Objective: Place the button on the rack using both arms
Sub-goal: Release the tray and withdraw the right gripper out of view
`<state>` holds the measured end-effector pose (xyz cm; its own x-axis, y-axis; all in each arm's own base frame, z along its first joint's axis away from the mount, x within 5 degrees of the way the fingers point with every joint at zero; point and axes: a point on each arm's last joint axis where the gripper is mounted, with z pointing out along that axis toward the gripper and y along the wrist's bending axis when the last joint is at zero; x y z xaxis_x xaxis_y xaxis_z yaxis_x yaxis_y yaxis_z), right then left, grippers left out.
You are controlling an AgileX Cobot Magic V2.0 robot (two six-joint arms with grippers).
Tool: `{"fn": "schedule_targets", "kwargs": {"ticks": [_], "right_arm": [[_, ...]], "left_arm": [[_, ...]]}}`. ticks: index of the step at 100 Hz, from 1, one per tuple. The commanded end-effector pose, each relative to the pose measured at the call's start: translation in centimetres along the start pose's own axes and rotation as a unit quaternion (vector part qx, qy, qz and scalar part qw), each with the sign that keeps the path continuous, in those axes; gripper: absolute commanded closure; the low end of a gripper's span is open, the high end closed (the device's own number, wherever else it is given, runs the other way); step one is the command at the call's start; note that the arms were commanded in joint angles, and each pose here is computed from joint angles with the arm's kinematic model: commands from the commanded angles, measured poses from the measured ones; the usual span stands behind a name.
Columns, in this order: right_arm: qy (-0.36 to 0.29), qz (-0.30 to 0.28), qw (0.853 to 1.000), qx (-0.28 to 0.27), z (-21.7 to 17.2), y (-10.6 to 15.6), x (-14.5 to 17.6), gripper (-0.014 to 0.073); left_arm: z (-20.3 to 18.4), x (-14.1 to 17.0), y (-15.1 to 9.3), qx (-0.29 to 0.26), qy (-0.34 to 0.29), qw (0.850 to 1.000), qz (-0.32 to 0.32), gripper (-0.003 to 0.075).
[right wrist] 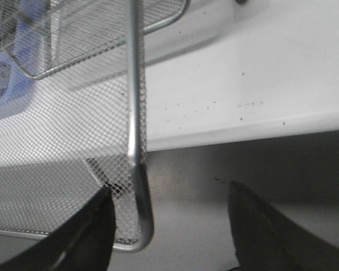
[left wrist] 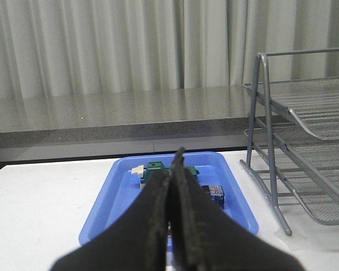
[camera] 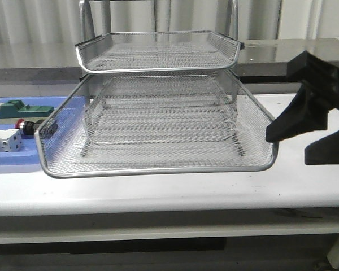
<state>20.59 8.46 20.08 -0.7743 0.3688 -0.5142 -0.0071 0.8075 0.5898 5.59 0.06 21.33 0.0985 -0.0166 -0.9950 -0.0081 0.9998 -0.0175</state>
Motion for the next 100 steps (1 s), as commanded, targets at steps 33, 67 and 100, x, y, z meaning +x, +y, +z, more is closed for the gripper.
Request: {"fn": "schedule_targets", "kwargs": {"ticks": [33,67,100], "right_arm": [[-0.036,-0.055,0.997,-0.047,-2.8,1.8,-0.7,0.0141],[0.015,-0.084,0.996,-0.026,-3.0,1.3,0.0,0.0141],[0.053,-0.148,0.987,0.037,-6.2,0.7,-2.7,0.0141]], "left_arm": [[-0.2,0.2,0.0,-0.002,-0.040,0.999,-0.004,0.0741],[-0.2,0.2,0.0,-0.002,-0.040,0.999,-0.004,0.0741],[-0.2,0.2,0.0,-0.002,-0.040,0.999,-0.004,0.0741]]}}
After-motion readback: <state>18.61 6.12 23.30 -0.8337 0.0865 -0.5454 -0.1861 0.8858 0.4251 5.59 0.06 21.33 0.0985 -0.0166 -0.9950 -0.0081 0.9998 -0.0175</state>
